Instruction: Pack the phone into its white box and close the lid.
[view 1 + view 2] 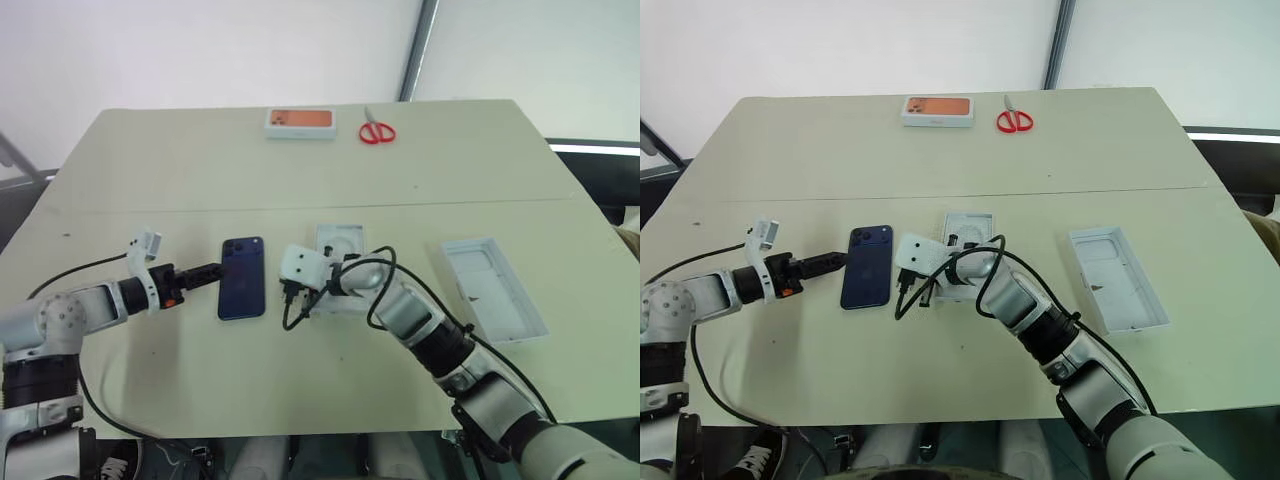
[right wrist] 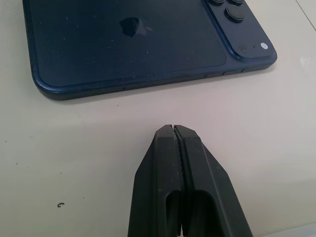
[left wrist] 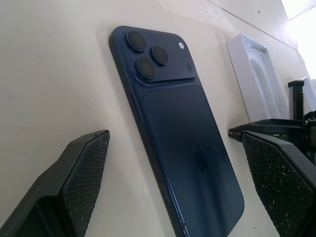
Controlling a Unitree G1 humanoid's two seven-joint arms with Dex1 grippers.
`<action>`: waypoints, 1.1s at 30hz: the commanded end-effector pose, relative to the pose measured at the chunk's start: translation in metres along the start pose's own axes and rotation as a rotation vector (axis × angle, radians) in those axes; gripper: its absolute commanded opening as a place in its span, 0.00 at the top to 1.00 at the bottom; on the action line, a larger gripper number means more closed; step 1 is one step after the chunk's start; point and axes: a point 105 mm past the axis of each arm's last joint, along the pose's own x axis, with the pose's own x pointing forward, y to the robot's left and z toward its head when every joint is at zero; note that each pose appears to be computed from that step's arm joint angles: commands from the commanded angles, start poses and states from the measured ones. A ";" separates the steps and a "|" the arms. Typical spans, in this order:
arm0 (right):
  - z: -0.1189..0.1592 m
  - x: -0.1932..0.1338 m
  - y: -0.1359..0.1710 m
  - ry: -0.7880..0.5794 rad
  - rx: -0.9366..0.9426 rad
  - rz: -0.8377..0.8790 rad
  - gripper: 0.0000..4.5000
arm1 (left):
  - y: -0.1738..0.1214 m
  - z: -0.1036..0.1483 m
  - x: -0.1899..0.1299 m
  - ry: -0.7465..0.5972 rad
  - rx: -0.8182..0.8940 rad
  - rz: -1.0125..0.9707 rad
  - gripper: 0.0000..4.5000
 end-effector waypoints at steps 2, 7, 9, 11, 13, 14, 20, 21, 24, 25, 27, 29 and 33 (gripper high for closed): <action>0.010 0.006 0.002 0.000 -0.031 0.009 0.99 | 0.001 -0.032 0.015 0.111 -0.041 0.007 0.00; 0.014 0.010 0.000 -0.003 -0.029 0.010 0.99 | -0.006 -0.045 0.034 0.164 -0.045 0.003 0.00; 0.014 0.011 0.001 -0.003 -0.031 0.010 0.99 | -0.008 -0.046 0.038 0.165 -0.041 0.001 0.00; 0.015 0.012 0.001 -0.008 -0.020 0.008 0.99 | -0.013 -0.047 0.044 0.173 -0.057 -0.010 0.00; 0.015 0.012 0.002 -0.012 0.002 0.009 0.99 | -0.021 -0.054 0.050 0.205 -0.078 -0.033 0.00; 0.015 0.012 0.002 -0.011 0.000 0.008 0.99 | -0.024 -0.056 0.051 0.214 -0.096 -0.047 0.00; 0.015 0.012 0.001 -0.011 -0.008 -0.004 0.99 | -0.035 -0.060 0.061 0.248 -0.109 -0.077 0.00; 0.016 0.012 0.000 -0.012 0.002 -0.004 0.99 | -0.039 -0.059 0.063 0.253 -0.103 -0.091 0.00; 0.015 0.011 -0.001 -0.014 0.007 -0.006 0.99 | -0.044 -0.056 0.065 0.253 -0.101 -0.111 0.00; 0.014 0.011 -0.001 -0.009 0.005 -0.006 0.99 | -0.044 -0.054 0.065 0.242 -0.102 -0.109 0.00; 0.012 0.010 -0.001 -0.005 0.004 -0.010 0.99 | -0.040 -0.050 0.064 0.218 -0.121 -0.097 0.00; 0.011 0.010 -0.002 -0.005 0.004 -0.013 0.99 | -0.038 -0.048 0.062 0.208 -0.136 -0.092 0.00; 0.008 0.009 -0.003 0.004 0.000 -0.022 1.00 | -0.033 -0.052 0.057 0.213 -0.150 -0.082 0.19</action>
